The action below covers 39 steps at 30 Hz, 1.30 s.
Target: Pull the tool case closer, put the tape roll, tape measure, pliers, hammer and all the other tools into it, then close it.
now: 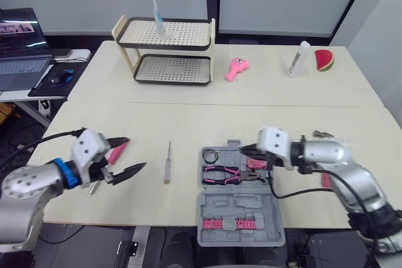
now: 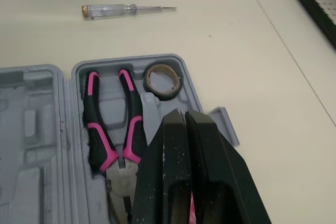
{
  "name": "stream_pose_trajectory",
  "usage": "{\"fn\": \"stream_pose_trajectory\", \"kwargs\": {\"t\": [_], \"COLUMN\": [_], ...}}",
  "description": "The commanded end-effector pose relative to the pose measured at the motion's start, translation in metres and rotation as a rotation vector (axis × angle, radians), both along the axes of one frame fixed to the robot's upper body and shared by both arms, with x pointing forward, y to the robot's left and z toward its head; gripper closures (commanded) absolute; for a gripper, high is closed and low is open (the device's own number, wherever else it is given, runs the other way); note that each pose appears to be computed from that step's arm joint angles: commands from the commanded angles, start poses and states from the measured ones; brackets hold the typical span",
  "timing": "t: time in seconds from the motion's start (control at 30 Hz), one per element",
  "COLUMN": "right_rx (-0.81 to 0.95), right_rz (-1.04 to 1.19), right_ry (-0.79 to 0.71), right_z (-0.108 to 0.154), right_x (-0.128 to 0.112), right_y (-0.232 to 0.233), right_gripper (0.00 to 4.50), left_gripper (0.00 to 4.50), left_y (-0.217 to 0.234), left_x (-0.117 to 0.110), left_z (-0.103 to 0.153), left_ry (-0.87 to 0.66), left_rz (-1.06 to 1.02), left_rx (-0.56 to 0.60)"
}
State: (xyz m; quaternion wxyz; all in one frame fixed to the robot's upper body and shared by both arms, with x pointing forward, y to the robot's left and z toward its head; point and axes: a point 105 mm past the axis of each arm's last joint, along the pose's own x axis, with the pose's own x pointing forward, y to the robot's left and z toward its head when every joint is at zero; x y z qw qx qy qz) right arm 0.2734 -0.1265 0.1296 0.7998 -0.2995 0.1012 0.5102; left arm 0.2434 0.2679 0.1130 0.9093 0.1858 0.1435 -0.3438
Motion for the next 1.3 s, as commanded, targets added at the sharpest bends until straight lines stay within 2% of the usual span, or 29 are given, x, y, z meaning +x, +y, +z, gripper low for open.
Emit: {"fn": "stream_pose_trajectory", "kwargs": {"t": [0.03, 0.3, 0.33, 0.4, 0.47, 0.57, 0.8, 1.1, 1.3], "right_rx": [-0.037, -0.217, -0.222, -0.241, -0.25, -0.276, -0.387, -0.423, -0.407], "right_rz": [-0.044, -0.045, -0.025, 0.013, 0.034, 0.045, 0.075, 0.1, 0.145], "right_ry": [-0.049, -0.01, -0.006, 0.01, 0.015, 0.063, 0.112, 0.153, 0.171], "right_z": [0.016, 0.01, 0.008, 0.001, -0.004, -0.017, -0.05, -0.077, -0.087], "right_x": [-0.009, -0.035, -0.038, -0.043, -0.045, -0.045, -0.037, -0.027, -0.029], "right_y": [-0.035, -0.103, -0.105, -0.106, -0.106, -0.106, -0.104, -0.087, -0.069], "right_gripper": [4.48, 4.48, 4.49, 4.5, 4.5, 4.5, 4.5, 4.5, 4.5], "left_gripper": [0.0, 0.0, 0.18, 0.6, 1.2, 2.18, 4.41, 4.49, 4.49], "left_y": [0.015, 0.005, -0.003, -0.022, -0.036, -0.058, -0.096, -0.136, -0.147], "left_x": [-0.013, -0.045, -0.049, -0.056, -0.06, -0.05, -0.024, -0.003, 0.0], "left_z": [-0.009, -0.032, -0.034, -0.038, -0.04, -0.045, -0.065, -0.082, -0.088], "left_ry": [0.03, 0.104, 0.115, 0.143, 0.152, 0.138, 0.1, 0.093, 0.098], "left_rz": [0.064, -0.079, -0.122, -0.226, -0.295, -0.348, -0.447, -0.501, -0.532], "left_rx": [0.032, 0.095, 0.084, 0.076, 0.077, 0.077, 0.183, 0.195, 0.202]}}
